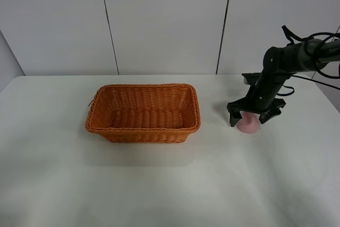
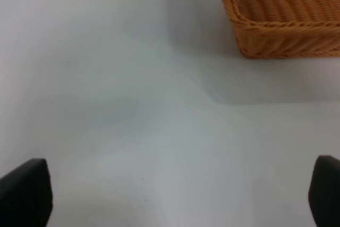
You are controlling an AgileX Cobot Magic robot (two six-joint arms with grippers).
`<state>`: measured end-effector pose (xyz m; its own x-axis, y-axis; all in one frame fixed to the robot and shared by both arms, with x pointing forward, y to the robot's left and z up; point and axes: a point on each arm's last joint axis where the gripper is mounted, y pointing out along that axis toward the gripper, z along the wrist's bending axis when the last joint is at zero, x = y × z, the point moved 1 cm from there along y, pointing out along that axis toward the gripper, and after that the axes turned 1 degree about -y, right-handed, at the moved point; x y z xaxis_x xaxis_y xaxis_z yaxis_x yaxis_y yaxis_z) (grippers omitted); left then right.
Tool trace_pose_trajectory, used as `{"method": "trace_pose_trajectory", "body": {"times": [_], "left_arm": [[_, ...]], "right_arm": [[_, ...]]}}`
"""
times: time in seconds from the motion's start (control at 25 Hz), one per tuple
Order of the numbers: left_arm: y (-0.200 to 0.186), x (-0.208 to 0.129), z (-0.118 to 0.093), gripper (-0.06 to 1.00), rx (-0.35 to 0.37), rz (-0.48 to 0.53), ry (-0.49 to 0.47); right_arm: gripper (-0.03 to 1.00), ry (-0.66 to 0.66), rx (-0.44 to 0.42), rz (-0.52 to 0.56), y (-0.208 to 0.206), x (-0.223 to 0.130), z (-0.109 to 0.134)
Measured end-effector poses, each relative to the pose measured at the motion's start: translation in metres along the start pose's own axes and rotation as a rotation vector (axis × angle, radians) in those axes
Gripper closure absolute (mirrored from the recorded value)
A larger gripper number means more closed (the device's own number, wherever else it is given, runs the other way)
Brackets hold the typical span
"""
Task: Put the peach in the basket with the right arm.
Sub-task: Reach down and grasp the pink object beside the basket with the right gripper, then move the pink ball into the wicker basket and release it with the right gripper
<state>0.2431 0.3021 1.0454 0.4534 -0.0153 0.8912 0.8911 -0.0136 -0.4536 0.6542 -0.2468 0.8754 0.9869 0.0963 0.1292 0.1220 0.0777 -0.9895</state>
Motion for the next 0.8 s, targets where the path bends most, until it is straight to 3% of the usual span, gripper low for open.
{"method": "trace_pose_trajectory", "body": {"times": [0.24,0.36,0.48,0.52,0.68,0.8], "left_arm": [[0.0,0.0,0.0,-0.05,0.0,0.0,0.0],[0.0,0.0,0.0,-0.05,0.0,0.0,0.0],[0.0,0.0,0.0,-0.05,0.0,0.0,0.0],[0.0,0.0,0.0,-0.05,0.0,0.0,0.0],[0.0,0.0,0.0,-0.05,0.0,0.0,0.0],[0.0,0.0,0.0,-0.05,0.0,0.0,0.0]], "right_arm": [[0.37,0.009,0.003,0.009,0.008,-0.001,0.0],[0.59,0.002,-0.004,0.008,0.008,0.0,-0.001],[0.9,-0.002,-0.007,0.01,0.004,0.003,-0.001],[0.94,-0.003,-0.007,0.014,0.0,0.005,-0.001],[0.97,-0.013,-0.01,0.012,-0.019,0.017,0.0],[0.97,-0.022,-0.009,-0.052,-0.053,0.035,0.003]]}}
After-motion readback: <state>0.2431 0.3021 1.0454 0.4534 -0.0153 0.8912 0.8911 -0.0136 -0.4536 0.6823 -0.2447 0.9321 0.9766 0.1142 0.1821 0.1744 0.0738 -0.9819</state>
